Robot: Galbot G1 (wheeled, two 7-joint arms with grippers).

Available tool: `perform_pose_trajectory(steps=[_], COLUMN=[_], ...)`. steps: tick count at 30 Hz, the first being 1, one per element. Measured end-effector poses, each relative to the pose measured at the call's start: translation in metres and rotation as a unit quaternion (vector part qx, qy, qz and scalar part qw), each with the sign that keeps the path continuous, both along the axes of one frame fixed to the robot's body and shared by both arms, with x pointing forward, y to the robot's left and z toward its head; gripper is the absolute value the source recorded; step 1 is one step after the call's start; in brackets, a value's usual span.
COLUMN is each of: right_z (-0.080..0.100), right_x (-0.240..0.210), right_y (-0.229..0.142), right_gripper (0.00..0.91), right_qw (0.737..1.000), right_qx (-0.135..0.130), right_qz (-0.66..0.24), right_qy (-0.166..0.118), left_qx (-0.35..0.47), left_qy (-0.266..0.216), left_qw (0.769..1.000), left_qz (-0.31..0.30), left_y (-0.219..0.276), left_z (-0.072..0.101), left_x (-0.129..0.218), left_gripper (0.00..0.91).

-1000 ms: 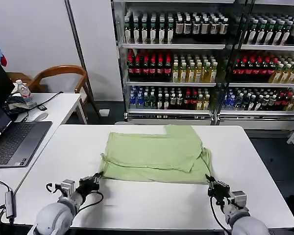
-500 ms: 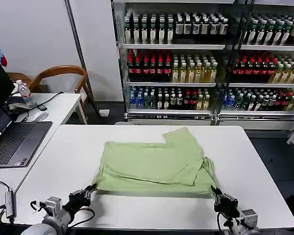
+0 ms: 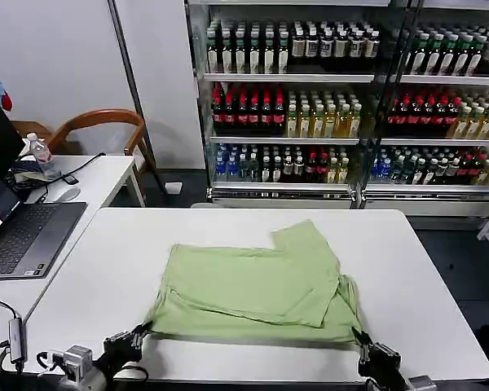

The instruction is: Fold and organize the clothes.

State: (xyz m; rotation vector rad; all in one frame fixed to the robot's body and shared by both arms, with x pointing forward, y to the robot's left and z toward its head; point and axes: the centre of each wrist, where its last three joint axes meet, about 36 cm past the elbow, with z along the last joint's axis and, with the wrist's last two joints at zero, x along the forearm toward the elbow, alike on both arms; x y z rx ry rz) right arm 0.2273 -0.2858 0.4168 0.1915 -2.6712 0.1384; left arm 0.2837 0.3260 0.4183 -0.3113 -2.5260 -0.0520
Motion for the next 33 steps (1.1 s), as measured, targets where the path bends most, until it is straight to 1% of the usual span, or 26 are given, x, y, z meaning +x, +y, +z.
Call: perform_pose_trajectory(steps=[4,8,12,15,17,22,27,33], right_z=[0.005,0.016,0.03,0.038,0.041,0.037,0.026,0.017], right_x=[-0.005,-0.005,0.003,0.017,0.031,0.078,0.137,0.203], right_y=[0.0,0.004,0.004,0.001,-0.002,-0.004,-0.001,0.013], right_gripper=[0.907,0.907,0.907,0.907,0.907,0.907,0.907,0.907], right_qw=[1.0,1.0,0.999,0.999,0.998,0.997,0.996,0.994], right_qx=[-0.004,0.002,0.004,0.004,0.004,0.019,0.035,0.052], right_qz=[0.003,0.005,0.005,0.005,0.0,-0.005,-0.019,-0.03], right_qy=[-0.002,-0.013,-0.031,-0.047,-0.056,-0.074,-0.085,-0.086], left_qx=[0.016,0.028,0.035,0.032,0.028,0.016,0.007,0.001], left_qy=[0.005,0.002,-0.02,-0.044,-0.062,-0.092,-0.115,-0.13], left_qw=[1.0,1.0,0.999,0.998,0.997,0.995,0.993,0.991], left_qz=[-0.006,-0.012,-0.02,-0.024,-0.024,-0.021,-0.021,-0.026], left_y=[-0.001,-0.002,-0.003,-0.004,-0.005,-0.007,-0.009,-0.01], left_z=[0.004,0.014,0.029,0.036,0.037,0.033,0.028,0.017], left_x=[-0.005,-0.006,-0.002,0.004,0.011,0.036,0.068,0.107], left_gripper=[0.907,0.907,0.907,0.907,0.907,0.907,0.907,0.907])
